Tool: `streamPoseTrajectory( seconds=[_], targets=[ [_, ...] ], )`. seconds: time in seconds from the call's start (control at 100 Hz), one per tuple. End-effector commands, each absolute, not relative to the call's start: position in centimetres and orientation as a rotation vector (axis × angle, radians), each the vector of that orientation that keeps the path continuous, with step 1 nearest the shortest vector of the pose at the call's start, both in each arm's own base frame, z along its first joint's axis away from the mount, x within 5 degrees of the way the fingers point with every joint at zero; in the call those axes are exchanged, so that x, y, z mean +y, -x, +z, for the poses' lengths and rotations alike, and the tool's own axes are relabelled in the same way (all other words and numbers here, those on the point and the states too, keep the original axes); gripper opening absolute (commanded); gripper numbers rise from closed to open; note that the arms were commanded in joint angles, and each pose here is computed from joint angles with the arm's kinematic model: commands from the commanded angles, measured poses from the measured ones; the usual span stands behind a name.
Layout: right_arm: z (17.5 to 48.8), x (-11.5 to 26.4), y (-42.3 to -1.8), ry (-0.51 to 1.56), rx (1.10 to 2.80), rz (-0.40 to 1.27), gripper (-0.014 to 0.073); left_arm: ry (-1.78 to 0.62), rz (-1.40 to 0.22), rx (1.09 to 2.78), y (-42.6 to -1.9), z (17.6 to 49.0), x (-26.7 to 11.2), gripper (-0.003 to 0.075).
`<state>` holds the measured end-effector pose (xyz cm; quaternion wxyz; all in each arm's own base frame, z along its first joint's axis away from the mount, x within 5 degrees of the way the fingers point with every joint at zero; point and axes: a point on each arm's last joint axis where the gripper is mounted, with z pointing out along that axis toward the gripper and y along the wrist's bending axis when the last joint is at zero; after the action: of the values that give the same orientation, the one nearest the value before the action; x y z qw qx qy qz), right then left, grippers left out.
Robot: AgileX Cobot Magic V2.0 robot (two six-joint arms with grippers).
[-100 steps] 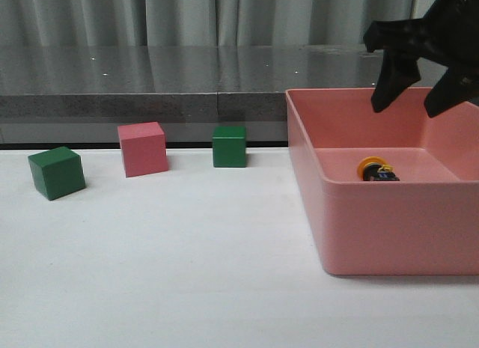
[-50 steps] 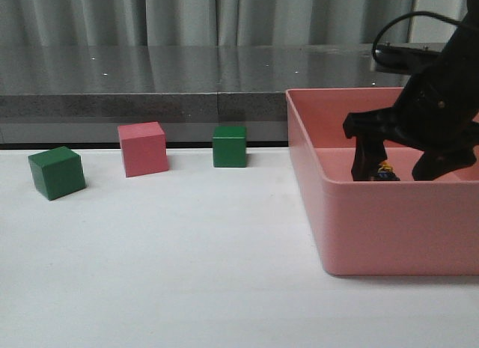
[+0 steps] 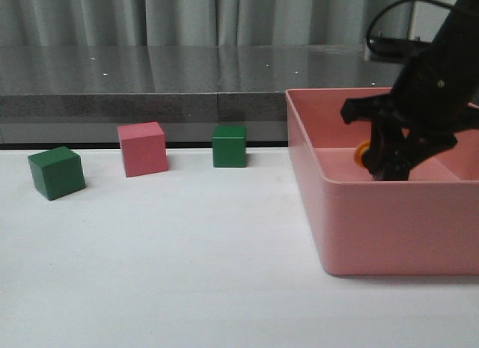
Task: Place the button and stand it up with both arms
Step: 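Lower the right gripper into the pink bin and grasp the yellow button, then lift the button out of the bin and lower it onto the table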
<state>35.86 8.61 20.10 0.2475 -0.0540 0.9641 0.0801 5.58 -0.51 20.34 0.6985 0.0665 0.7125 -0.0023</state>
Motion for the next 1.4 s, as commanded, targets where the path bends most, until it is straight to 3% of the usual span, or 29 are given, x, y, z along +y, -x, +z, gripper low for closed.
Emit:
streamPoseTrajectory(
  seconds=[0.0, 0.19, 0.38, 0.66, 0.83, 1.02, 1.12, 1.31, 1.39],
  targets=[
    [26.7, 9.8, -35.6, 0.280, 2.430, 0.228, -0.0069, -0.143, -0.027, 1.522, -5.5, 19.7, -0.6, -0.0020],
    [32.5, 14.8, -34.2, 0.680, 2.235, 0.232, -0.0069, -0.143, -0.027, 1.522, -5.5, 19.7, -0.6, -0.0020],
    [33.8, 20.9, -33.2, 1.108, 2.032, 0.295, -0.0069, -0.143, -0.027, 1.522, -5.5, 19.7, -0.6, -0.0020],
    [28.7, 28.1, -33.7, 1.583, 1.831, 0.357, -0.0069, -0.143, -0.027, 1.522, -5.5, 19.7, -0.6, -0.0020],
    [24.8, 30.5, -34.5, 1.663, 1.842, 0.363, -0.0069, -0.143, -0.027, 1.522, -5.5, 19.7, -0.6, -0.0020],
    [22.4, 31.0, -35.1, 1.692, 1.881, 0.374, -0.0062, -0.143, -0.027, 1.522, -5.5, 19.7, -0.6, -0.0020],
    [22.3, 31.1, -35.1, 1.694, 1.884, 0.375, 0.0034, -0.143, -0.027, 1.522, -5.5, 19.7, -0.6, -0.0020],
    [22.3, 31.0, -35.1, 1.692, 1.883, 0.374, 0.0482, -0.143, -0.027, 1.522, -5.5, 19.7, -0.6, -0.0020],
    [22.3, 31.0, -35.1, 1.691, 1.883, 0.373, 0.0568, -0.143, -0.027, 1.522, -5.5, 19.7, -0.6, -0.0020]
  ],
)
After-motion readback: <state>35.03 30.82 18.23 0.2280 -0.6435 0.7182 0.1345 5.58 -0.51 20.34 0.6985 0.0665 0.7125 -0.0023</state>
